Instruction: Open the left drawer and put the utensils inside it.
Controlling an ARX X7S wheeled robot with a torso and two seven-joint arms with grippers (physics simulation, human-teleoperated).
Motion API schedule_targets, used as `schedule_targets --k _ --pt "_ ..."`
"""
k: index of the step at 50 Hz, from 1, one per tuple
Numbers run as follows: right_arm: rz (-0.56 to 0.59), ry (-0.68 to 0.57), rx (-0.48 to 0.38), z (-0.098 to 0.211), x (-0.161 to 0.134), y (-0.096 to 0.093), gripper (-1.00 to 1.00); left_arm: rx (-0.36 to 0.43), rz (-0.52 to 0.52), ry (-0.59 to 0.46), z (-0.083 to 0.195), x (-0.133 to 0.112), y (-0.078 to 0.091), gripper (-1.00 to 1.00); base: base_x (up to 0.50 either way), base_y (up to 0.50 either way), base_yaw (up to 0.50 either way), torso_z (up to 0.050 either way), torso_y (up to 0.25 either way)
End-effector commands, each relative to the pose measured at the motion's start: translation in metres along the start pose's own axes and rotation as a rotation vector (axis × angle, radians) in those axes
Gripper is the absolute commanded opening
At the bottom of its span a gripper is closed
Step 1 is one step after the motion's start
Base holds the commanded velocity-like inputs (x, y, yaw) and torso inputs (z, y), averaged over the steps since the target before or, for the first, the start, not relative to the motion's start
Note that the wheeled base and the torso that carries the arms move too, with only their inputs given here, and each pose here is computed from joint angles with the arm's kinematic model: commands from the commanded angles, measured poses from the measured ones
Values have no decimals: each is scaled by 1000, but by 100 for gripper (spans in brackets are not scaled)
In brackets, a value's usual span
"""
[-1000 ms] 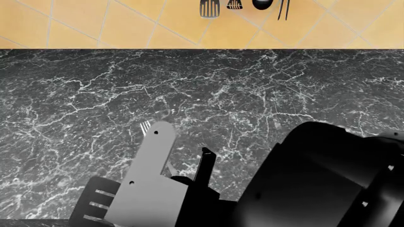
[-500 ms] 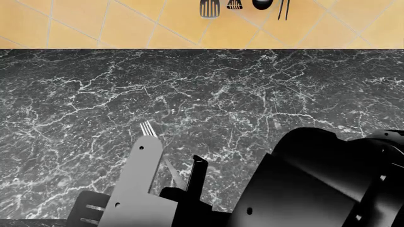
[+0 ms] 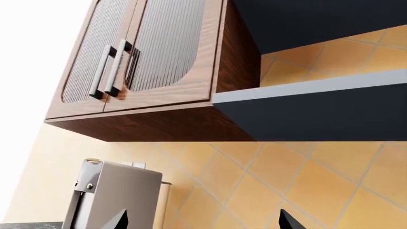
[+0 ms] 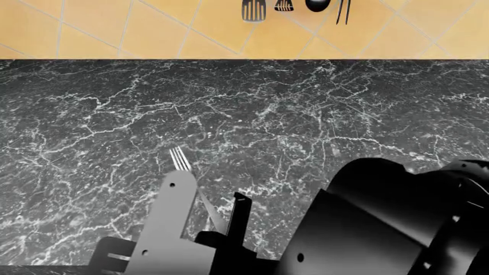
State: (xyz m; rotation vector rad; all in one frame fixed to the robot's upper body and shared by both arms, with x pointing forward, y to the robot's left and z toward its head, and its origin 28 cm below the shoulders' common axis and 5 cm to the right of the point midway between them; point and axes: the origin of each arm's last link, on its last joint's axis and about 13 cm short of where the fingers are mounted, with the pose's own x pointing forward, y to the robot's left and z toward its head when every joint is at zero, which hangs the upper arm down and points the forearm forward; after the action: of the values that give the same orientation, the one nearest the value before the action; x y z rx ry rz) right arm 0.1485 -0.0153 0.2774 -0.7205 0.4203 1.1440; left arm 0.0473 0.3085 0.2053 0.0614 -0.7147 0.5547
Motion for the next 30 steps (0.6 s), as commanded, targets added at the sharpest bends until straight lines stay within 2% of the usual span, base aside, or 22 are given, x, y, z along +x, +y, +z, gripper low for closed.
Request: schedule_targets --k 1,30 --pt "-31 -11 -3 -2 4 -4 -100 0 -2 1 0 0 0 100 0 0 0 0 0" --pt "20 18 -21 -10 17 -2 -100 0 2 0 0 0 0 100 0 0 0 0 1"
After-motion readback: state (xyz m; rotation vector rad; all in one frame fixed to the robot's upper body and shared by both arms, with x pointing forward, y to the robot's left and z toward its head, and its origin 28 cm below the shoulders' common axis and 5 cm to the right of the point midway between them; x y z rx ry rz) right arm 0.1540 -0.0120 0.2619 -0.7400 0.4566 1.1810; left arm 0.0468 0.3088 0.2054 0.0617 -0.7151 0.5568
